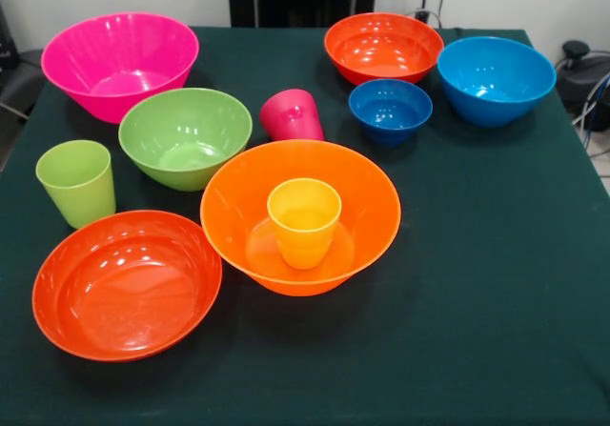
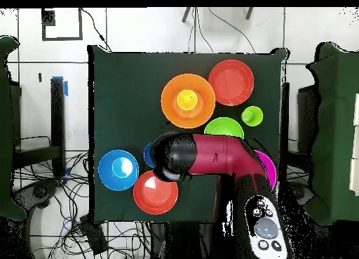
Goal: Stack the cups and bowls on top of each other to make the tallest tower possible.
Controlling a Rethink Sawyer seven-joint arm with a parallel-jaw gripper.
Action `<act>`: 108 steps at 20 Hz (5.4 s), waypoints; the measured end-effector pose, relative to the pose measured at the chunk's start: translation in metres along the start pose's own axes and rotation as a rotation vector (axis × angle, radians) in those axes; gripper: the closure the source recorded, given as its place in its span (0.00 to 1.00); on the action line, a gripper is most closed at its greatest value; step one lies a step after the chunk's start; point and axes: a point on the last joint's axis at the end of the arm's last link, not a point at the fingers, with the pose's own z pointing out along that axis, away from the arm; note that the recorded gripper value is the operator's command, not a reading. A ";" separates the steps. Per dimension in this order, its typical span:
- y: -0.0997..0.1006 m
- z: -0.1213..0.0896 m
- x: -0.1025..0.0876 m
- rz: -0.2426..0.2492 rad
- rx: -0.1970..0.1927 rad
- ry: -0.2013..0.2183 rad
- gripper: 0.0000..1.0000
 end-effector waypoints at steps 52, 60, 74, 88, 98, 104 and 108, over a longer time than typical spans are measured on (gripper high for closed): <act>-0.079 0.086 -0.082 -0.060 -0.003 -0.155 0.00; -0.100 0.058 -0.085 -0.017 -0.036 -0.149 0.00; -0.096 0.050 -0.081 -0.312 -0.146 0.031 0.00; -0.055 0.054 -0.061 -0.707 -0.021 -0.061 0.00; -0.032 0.004 -0.047 -0.848 0.164 -0.243 0.00; -0.035 -0.022 -0.050 -0.846 0.209 -0.298 0.00; -0.033 -0.027 -0.049 -0.870 0.252 -0.320 0.00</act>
